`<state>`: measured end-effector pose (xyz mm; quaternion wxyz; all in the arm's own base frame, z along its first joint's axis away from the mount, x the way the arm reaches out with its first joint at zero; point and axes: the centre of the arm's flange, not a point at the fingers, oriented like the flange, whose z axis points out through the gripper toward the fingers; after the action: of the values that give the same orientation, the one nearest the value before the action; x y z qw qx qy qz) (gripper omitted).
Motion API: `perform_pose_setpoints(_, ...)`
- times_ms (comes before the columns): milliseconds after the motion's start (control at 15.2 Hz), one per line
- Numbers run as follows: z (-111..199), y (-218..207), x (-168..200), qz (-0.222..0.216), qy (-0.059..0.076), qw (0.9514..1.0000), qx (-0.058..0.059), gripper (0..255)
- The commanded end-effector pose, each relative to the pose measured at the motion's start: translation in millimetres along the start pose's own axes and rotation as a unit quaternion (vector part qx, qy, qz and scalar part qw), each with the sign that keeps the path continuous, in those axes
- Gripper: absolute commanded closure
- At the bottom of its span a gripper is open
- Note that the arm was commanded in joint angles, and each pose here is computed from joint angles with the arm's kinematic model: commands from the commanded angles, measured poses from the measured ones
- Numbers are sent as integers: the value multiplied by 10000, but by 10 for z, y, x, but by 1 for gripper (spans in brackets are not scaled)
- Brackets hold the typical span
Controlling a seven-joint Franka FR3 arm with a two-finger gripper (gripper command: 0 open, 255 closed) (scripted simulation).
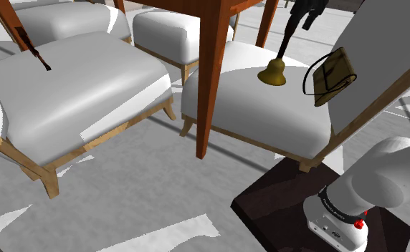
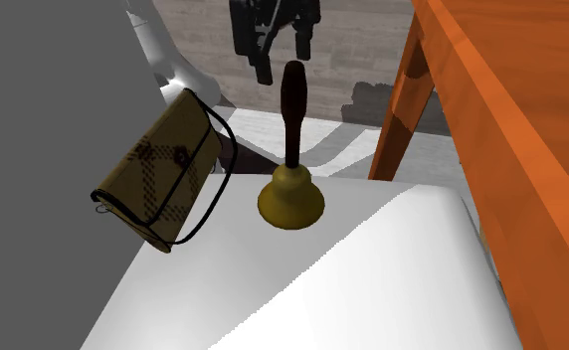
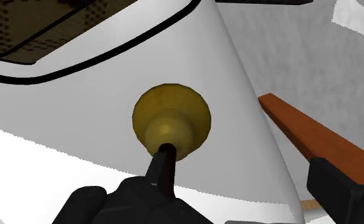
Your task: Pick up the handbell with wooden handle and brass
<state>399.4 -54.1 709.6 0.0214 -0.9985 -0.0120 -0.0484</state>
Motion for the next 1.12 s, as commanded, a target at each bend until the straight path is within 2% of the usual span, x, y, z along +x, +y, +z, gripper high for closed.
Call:
perform_pose_setpoints(0,-138,127,211,48,-148,9998,-80,0)
perform_pose_setpoints(330,-431,425,712,155,-470,9984,-256,0)
perform_pose_setpoints(924,-33,441,673,155,-470,9984,-256,0)
perform_pose_setpoints(990,-31,436,673,154,-470,9984,-256,255)
perform_pose_setpoints(1056,-31,434,678,154,-470,9984,-256,255)
